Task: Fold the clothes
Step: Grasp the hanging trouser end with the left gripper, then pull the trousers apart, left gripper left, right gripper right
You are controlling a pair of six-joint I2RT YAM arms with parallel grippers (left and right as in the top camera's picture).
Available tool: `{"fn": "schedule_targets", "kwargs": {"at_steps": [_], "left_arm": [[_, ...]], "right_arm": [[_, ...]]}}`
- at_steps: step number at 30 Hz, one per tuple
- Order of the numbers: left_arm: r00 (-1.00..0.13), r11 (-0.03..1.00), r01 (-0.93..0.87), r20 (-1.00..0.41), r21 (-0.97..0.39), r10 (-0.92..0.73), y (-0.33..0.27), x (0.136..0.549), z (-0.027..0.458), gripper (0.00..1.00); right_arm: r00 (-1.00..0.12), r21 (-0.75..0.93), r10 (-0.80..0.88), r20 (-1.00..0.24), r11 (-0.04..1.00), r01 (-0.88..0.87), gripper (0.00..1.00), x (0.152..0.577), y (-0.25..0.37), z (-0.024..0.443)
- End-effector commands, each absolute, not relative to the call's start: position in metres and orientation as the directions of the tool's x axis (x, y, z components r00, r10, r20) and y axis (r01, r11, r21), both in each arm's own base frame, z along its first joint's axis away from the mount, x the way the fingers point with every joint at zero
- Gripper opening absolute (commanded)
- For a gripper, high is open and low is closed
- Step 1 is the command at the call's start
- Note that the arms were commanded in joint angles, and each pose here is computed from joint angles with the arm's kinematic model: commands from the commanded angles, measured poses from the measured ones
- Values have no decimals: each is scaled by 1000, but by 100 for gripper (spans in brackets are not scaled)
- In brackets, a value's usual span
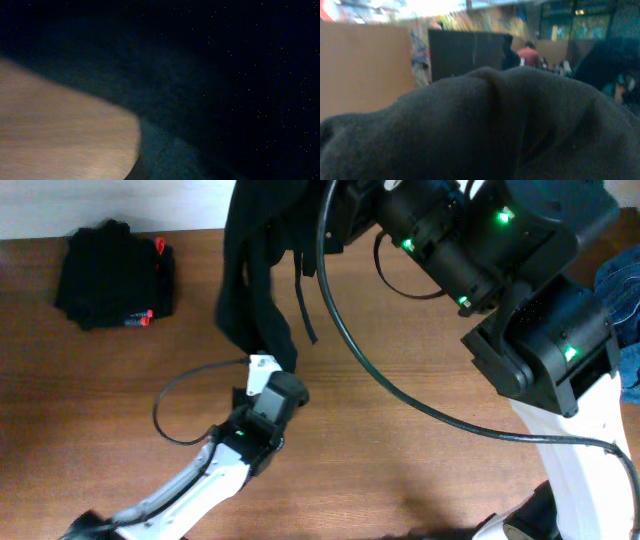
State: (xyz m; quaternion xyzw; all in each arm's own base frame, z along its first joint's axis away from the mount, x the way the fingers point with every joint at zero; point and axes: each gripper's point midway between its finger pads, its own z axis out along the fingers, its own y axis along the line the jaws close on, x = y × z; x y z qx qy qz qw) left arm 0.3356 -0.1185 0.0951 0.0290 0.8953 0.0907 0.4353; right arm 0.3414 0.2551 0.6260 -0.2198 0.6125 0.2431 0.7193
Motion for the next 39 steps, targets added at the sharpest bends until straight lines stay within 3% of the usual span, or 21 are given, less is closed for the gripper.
{"fn": "schedule_targets", "kwargs": {"at_steps": [1, 10, 14, 20, 29, 39], "left_arm": [[-550, 953, -72, -808, 295, 208, -87, 343, 135, 0], [-571, 920, -171, -796, 353, 200, -27, 337, 158, 0], [-579, 892, -147, -768, 428, 273, -15, 337, 165, 0], [-583, 880, -209, -777, 426, 238, 7, 337, 171, 0], [-562, 838, -268, -784, 475, 264, 39, 342, 190, 0], [-536, 811, -369, -817, 455, 214, 70, 341, 204, 0]], "right_arm": [[208, -51, 81, -975, 825, -563, 4, 317, 226, 655], [22, -47, -41, -999, 885, -464, 4, 341, 188, 603], [-117, -53, -108, -987, 917, -396, 4, 352, 158, 566], [-323, -58, -153, -934, 957, -286, 4, 357, 107, 516], [-622, -68, -174, -764, 979, -191, 4, 343, 58, 440], [-813, -64, -123, -570, 992, -105, 4, 347, 22, 374]]}}
